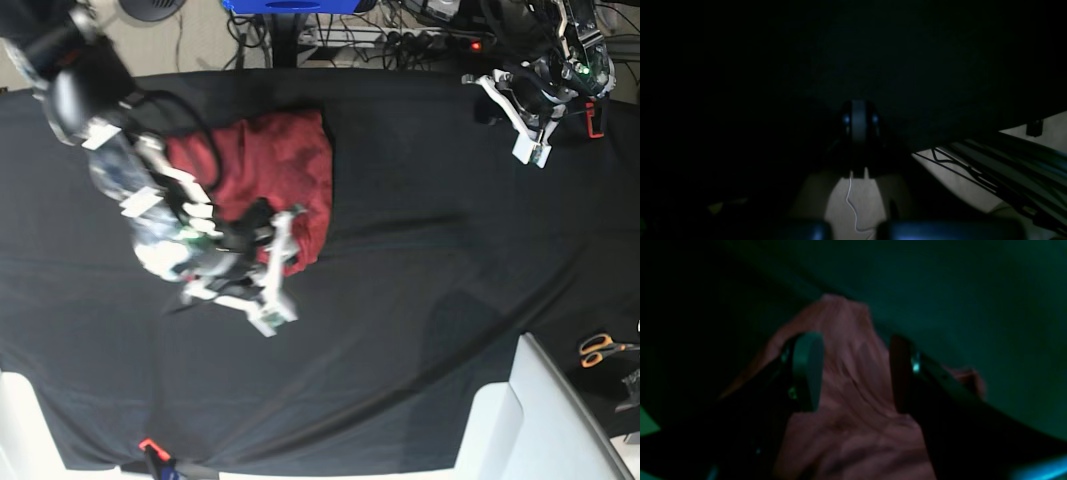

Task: Fold the T-shirt properly
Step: 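Press the right gripper onto the bundle's corner and smooth it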

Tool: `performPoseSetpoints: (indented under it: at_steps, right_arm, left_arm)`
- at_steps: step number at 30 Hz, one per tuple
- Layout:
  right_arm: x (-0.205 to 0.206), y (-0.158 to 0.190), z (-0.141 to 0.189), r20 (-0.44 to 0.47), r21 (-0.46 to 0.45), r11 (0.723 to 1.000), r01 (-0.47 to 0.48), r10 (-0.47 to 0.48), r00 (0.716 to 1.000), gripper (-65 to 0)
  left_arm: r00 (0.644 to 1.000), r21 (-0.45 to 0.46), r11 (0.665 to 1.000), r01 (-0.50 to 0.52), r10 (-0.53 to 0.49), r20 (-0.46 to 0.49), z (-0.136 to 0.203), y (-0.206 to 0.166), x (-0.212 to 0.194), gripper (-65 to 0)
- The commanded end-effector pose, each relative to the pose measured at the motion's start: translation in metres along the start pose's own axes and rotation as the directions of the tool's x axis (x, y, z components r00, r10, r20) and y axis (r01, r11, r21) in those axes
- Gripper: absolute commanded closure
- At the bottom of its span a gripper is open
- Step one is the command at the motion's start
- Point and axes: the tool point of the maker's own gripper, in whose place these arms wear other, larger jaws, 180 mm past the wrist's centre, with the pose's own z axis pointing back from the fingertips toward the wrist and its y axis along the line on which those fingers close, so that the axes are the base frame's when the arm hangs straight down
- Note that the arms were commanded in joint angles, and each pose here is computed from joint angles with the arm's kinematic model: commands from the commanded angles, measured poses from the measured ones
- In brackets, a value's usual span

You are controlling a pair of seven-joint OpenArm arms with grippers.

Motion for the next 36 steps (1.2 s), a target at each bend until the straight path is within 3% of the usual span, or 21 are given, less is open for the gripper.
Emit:
performPoseSetpoints:
  at_steps: [1,9,15,19,24,30,36]
  right_arm:
    - [0.018,-0.002,-0.001,0.039,0.001,1.000,-0.007,0.007,0.999,-30.5]
    - [0.020,0.002,-0.025,-0.023,0.006,1.000,0.007,-0.006,1.000,-30.5]
    - [0.027,-0.003,-0.027,0.006,-0.002,1.000,0.010,-0.010,1.000,-30.5]
    - [0.018,-0.011,-0.036,-0.036,-0.012,1.000,0.021,-0.021,0.999,-30.5]
    - [0.020,-0.012,-0.038,-0.017,-0.011,1.000,0.028,-0.028,0.999,-30.2]
    - [0.025,-0.007,-0.039,-0.011,-0.002,1.000,0.029,-0.029,1.000,-4.4]
    - [0.032,0.003,-0.040,0.001,0.017,0.999,0.032,-0.032,0.999,-1.7]
  left_arm:
    - [1.000,0.006,1.000,0.012,-0.012,0.027,0.005,0.004,0.007,0.0]
    - [1.000,0.021,1.000,0.015,-0.016,0.018,0.007,0.008,0.005,0.0]
    - [0.996,0.070,0.995,0.070,-0.067,-0.054,0.005,0.015,-0.007,0.0]
    - [0.996,0.070,0.995,0.071,-0.067,-0.053,0.005,0.016,-0.007,0.0]
    - [0.997,0.069,0.995,0.070,-0.067,-0.050,0.005,0.016,-0.006,0.0]
    - [0.996,0.071,0.995,0.072,-0.069,-0.050,0.005,0.016,-0.005,0.0]
    - [0.996,0.072,0.995,0.073,-0.070,-0.049,0.005,0.016,-0.004,0.0]
